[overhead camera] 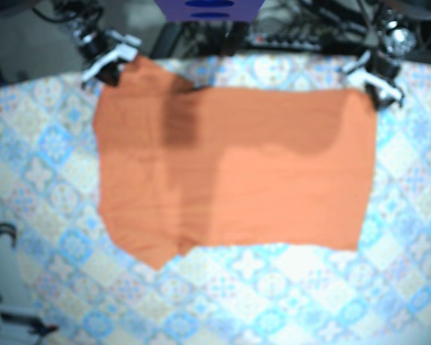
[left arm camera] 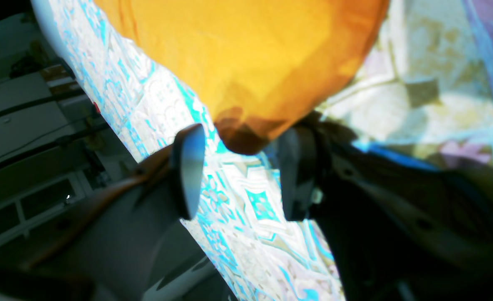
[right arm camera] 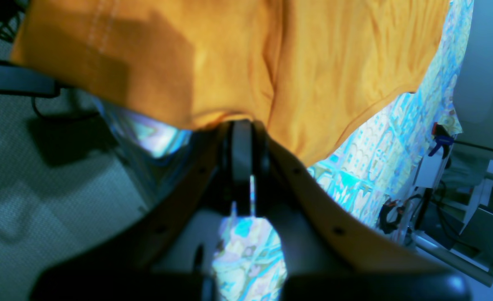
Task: Fold the T-shirt properly
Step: 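Grasp the shirt's collar-side edge with both grippers at its two corners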
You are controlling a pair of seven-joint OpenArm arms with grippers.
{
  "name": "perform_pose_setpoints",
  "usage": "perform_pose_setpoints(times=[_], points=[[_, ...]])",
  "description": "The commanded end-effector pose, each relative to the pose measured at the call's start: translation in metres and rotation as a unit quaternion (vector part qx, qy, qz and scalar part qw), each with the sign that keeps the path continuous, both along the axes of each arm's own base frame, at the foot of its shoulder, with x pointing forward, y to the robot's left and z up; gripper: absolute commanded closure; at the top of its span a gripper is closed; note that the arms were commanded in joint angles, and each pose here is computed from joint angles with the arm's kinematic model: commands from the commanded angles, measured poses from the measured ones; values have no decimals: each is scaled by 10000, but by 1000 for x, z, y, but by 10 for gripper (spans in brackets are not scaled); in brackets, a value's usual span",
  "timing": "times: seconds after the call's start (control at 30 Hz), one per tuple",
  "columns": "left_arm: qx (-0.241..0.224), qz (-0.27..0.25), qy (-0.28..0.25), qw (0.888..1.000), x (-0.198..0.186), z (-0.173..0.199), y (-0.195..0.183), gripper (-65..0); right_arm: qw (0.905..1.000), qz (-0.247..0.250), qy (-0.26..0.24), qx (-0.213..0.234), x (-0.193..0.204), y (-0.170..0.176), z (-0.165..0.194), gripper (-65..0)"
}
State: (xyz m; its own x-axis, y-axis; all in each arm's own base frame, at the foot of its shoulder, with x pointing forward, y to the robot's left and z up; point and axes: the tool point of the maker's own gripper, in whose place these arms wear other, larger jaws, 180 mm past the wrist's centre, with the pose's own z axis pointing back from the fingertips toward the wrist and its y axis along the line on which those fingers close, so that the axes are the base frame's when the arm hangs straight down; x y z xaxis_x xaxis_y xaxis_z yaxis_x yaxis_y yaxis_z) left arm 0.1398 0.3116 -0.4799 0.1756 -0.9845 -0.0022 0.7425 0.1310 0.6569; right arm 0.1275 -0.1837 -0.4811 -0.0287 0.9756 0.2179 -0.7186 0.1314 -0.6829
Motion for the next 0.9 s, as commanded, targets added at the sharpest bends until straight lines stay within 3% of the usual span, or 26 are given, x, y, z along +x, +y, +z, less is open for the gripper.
perform_pose_setpoints(times=[0.0, 0.4, 0.87], points=[[-327, -175, 512, 9980, -22, -16, -19, -291, 10000, 2, -68, -7, 0, -3, 4, 0], [-538, -444, 256, 9972, -15, 3, -44, -291, 10000, 0, -61, -6, 0, -3, 3, 0], [-488, -380, 202, 9979, -10, 5, -39, -291, 10000, 6, -60, -1, 0, -2, 3, 0]])
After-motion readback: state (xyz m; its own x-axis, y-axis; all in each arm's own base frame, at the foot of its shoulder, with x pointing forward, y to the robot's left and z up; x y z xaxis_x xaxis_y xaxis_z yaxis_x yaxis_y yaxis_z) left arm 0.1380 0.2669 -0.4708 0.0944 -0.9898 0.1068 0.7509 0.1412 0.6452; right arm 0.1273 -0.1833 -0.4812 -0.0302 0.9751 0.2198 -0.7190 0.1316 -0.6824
